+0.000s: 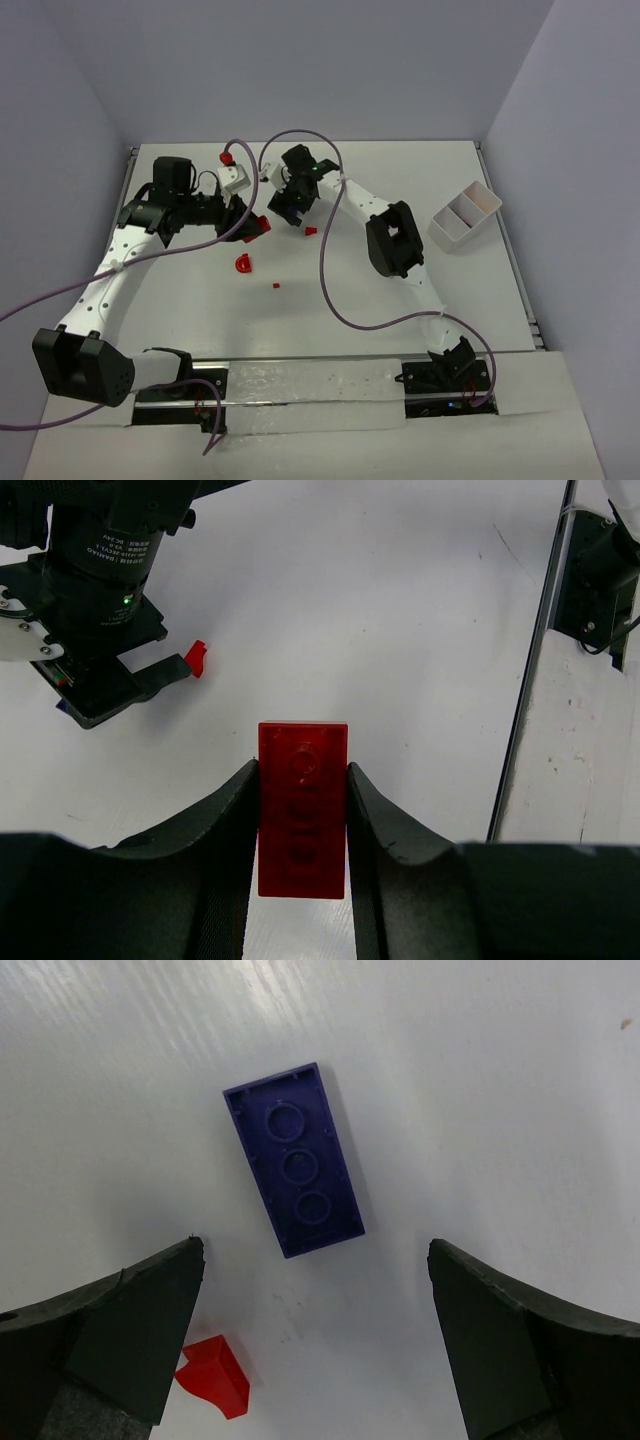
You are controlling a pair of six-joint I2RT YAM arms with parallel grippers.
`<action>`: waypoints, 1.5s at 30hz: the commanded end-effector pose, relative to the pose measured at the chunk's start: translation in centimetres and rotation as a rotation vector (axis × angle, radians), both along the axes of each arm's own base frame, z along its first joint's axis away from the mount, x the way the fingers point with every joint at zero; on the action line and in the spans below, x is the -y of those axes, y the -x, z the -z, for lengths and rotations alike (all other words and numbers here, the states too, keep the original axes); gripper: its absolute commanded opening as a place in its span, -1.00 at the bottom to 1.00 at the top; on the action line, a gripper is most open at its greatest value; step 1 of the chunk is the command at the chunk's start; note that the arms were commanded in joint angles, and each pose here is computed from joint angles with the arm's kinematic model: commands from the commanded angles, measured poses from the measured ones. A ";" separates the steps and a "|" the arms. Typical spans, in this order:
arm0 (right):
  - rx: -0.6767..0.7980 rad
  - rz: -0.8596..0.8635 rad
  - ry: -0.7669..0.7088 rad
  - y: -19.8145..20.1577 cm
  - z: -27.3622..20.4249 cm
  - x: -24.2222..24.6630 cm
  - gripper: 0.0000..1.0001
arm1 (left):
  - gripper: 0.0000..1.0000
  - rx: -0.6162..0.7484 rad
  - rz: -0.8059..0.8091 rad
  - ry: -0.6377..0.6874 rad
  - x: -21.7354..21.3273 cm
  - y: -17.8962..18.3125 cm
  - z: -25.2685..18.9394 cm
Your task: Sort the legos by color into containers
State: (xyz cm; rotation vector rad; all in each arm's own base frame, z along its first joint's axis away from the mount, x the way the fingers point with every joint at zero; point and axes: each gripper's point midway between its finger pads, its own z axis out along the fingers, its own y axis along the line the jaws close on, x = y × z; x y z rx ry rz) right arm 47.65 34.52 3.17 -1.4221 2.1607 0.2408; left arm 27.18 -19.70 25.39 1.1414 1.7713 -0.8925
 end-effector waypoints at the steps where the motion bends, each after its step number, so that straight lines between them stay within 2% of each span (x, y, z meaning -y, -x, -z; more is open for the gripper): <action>1: 0.006 -0.083 -0.069 -0.1 -0.8 -2.0 1.00 | -1.00 0.075 0.015 0.053 0.2 -0.3 -2.9; 6: -0.026 -0.104 -0.052 0.4 0.3 -2.5 0.97 | -1.00 0.066 0.013 0.071 0.2 -0.5 -3.6; 12: -0.061 -0.149 -0.036 1.4 0.9 -2.5 0.46 | -1.00 0.059 0.008 0.090 0.4 -1.3 -4.6; 18: -0.076 -0.186 -0.012 2.4 1.4 -2.6 0.17 | -1.00 0.073 0.007 0.079 0.3 -1.7 -5.1; 22: -0.091 -0.202 0.017 3.1 2.0 -2.5 -0.16 | -1.00 0.080 0.005 0.075 0.3 -1.8 -5.4; 26: -0.082 -0.161 0.039 3.1 2.4 -2.2 -0.58 | -1.00 0.074 -0.005 0.080 0.3 -1.8 -5.2; 29: -0.085 -0.116 0.040 3.0 2.4 -1.9 -0.98 | -1.00 0.067 -0.015 0.084 0.2 -1.6 -4.8; 35: -0.142 -0.046 0.014 4.6 1.3 -0.3 -1.00 | -1.00 0.072 -0.046 0.083 -0.3 -0.9 -4.7; 40: -0.058 -0.001 -0.033 5.0 -5.7 3.0 -1.00 | -1.00 0.074 -0.092 0.129 -1.1 -1.2 -5.6; 45: 0.039 -0.025 0.057 5.9 -9.5 7.6 -1.00 | -1.00 0.073 -0.108 0.163 -1.2 -1.3 -6.6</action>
